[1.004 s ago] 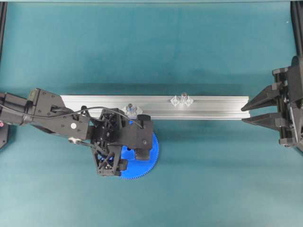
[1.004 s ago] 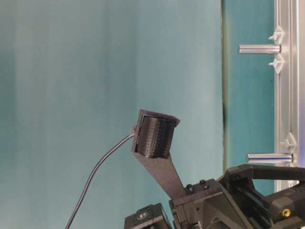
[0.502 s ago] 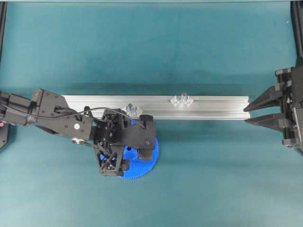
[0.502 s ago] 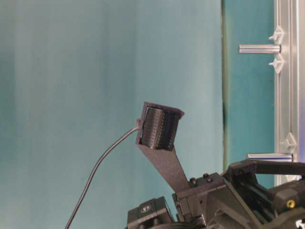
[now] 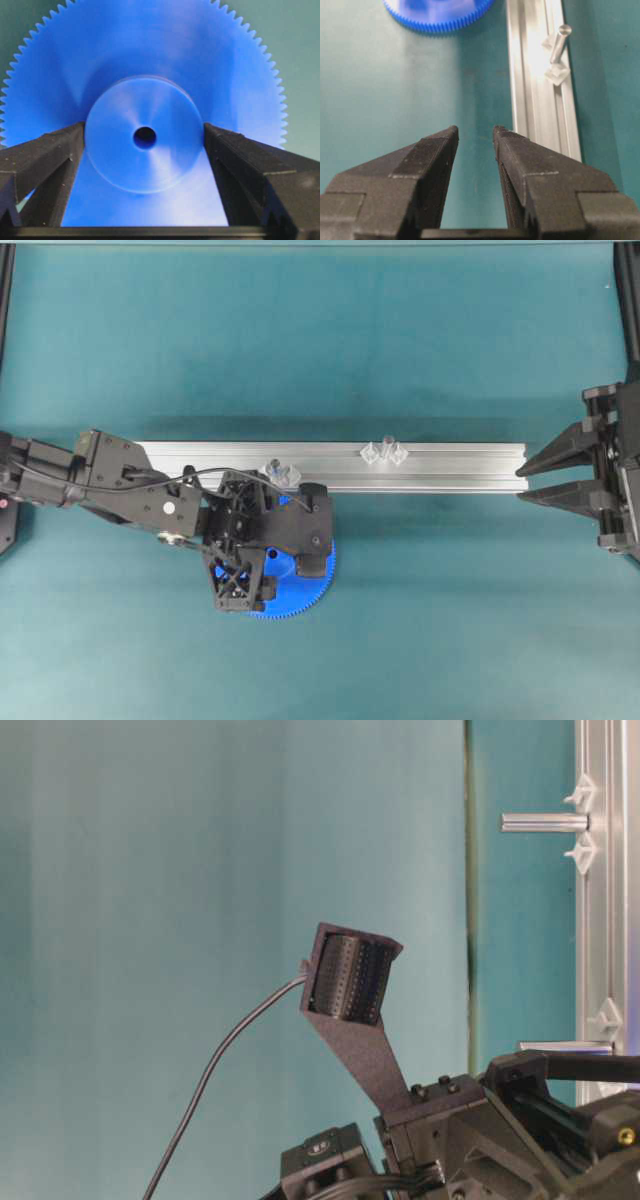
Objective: Insert the large gear onto the shaft.
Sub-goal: 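Lift the blue gear and carry it right toward the far shaft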
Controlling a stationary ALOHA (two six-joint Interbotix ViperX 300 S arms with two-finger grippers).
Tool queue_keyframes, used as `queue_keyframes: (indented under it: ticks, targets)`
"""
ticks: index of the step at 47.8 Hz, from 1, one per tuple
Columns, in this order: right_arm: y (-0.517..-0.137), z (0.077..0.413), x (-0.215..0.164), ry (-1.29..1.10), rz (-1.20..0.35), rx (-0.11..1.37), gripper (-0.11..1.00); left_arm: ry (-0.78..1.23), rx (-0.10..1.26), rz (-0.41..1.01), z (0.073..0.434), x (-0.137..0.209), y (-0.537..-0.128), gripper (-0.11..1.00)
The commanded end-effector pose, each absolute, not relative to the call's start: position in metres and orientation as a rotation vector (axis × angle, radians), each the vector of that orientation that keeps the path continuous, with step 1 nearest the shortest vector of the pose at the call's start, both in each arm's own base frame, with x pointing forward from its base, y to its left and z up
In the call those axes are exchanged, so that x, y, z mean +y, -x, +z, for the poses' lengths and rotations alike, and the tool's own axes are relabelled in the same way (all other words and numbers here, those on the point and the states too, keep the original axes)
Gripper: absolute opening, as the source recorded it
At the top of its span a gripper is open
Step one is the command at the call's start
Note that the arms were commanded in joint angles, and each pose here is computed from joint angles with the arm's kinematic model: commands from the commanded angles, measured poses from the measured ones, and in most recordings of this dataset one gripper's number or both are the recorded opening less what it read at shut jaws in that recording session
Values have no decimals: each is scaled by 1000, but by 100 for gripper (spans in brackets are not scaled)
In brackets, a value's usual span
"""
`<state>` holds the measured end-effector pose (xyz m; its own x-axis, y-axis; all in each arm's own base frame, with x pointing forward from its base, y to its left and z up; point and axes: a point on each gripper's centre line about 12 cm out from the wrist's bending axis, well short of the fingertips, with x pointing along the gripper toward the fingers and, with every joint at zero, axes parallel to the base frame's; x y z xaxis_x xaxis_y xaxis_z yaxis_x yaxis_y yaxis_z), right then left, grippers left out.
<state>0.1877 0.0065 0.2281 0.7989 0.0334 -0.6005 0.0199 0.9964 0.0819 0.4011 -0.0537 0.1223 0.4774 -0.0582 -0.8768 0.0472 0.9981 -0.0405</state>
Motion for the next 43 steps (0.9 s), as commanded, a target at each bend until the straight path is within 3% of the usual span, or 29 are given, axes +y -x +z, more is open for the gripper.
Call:
queue_keyframes:
  ticks: [1,13,23,32,43]
  targets:
    - [-190,231,7,-93,7,635,44,16,1044,-64,130,-54,-406,94]
    - [-189,232,7,-94,10,621,44,27,1053,-53,128,-51,-403,92]
    - [-188,231,9,-93,16,620,44,20,1048,-57,128,-51,-404,79]
    - [-188,230,9,-93,16,622,44,19,1038,-60,133,-52,-406,79]
    - [-183,231,9,-96,18,593,44,7,954,-74,164,-52,-414,79]
